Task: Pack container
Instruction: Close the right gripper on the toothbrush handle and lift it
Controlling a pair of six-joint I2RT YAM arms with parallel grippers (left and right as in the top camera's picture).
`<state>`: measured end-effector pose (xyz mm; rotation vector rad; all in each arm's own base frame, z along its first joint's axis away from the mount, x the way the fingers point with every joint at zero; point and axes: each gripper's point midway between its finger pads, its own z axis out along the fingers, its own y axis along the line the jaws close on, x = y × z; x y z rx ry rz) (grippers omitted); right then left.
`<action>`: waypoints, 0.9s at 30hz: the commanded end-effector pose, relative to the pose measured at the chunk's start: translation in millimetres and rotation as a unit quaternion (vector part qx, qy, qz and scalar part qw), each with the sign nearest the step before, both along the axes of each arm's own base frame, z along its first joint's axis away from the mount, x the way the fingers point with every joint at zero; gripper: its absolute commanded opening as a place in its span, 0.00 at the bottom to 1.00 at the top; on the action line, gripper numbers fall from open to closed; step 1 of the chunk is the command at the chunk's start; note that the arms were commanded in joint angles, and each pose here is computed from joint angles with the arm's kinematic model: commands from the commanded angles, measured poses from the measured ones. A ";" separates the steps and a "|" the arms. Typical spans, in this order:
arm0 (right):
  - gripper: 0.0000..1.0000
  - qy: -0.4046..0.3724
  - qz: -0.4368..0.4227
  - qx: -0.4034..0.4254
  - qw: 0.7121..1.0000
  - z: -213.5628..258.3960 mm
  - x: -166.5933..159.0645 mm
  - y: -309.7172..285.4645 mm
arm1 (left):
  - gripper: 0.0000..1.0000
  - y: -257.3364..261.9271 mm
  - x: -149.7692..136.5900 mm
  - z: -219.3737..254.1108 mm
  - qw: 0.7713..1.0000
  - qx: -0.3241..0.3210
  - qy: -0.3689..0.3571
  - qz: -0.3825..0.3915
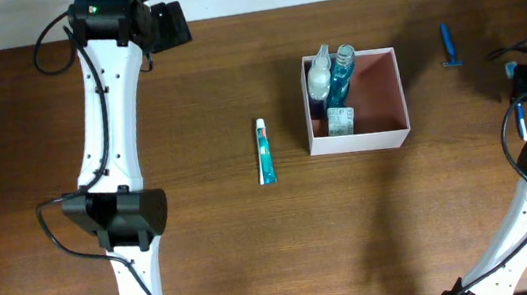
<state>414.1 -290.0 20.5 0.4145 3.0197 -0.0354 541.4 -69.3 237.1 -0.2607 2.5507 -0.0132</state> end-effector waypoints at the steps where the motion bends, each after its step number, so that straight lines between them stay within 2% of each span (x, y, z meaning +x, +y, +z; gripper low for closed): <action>1: 0.38 0.011 -0.001 0.003 1.000 -13.0 -2.0 0.4 | 0.99 4.2 0.7 -0.8 1.000 0.001 0.000 0.009; 21: 0.37 0.021 -0.001 0.009 1.000 -29.1 -3.9 1.6 | 0.99 4.2 0.7 -0.8 1.000 0.001 0.000 0.009; 23: 0.21 0.022 -0.001 0.010 1.000 -29.3 -4.3 1.8 | 1.00 4.2 0.7 -0.8 1.000 0.001 0.000 0.009; 27: 0.09 0.022 -0.001 0.010 1.000 -29.3 -4.3 1.8 | 0.99 4.2 0.7 -0.8 1.000 0.001 0.000 0.009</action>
